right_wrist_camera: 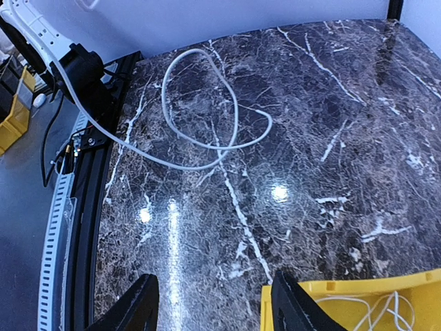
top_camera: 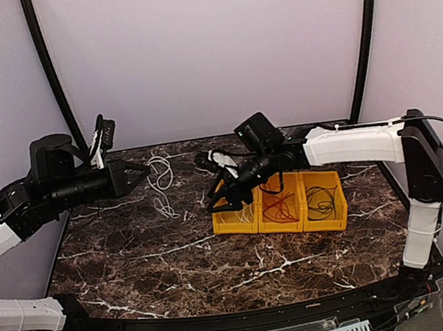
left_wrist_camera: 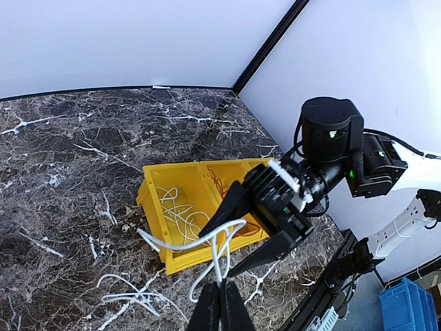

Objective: Untangle the cables

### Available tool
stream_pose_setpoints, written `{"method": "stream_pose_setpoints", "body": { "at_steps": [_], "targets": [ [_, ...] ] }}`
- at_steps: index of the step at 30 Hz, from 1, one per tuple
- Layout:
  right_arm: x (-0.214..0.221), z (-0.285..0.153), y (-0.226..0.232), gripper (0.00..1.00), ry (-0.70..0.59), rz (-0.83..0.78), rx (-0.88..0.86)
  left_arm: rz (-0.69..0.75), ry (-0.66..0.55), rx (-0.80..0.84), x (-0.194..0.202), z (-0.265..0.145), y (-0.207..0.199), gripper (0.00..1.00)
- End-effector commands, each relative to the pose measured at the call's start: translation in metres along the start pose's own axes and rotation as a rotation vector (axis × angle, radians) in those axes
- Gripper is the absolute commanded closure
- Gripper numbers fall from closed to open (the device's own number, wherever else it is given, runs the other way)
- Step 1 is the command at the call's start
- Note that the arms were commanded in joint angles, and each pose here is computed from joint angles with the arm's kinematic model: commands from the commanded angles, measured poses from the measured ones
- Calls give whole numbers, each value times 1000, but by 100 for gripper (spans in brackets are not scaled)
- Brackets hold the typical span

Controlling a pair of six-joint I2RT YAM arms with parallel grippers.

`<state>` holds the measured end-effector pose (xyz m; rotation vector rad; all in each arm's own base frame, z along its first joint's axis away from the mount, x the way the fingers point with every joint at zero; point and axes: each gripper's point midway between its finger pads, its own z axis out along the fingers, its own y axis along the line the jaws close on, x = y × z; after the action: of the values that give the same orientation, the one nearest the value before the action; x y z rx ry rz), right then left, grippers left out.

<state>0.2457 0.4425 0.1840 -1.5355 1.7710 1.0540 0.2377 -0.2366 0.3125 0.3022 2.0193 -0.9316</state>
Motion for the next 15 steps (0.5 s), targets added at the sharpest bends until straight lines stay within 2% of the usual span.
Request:
{"method": "stream_pose_setpoints", "body": {
  "at_steps": [1, 9, 15],
  "targets": [
    [-37, 10, 20, 41, -84, 2, -90, -7, -100, 57, -31, -17, -22, 100],
    [-68, 18, 23, 41, -151, 39, -117, -1, -95, 109, -39, -19, -35, 100],
    [-81, 31, 46, 41, -177, 10, -203, -30, -130, 136, -44, -23, -40, 100]
  ]
}}
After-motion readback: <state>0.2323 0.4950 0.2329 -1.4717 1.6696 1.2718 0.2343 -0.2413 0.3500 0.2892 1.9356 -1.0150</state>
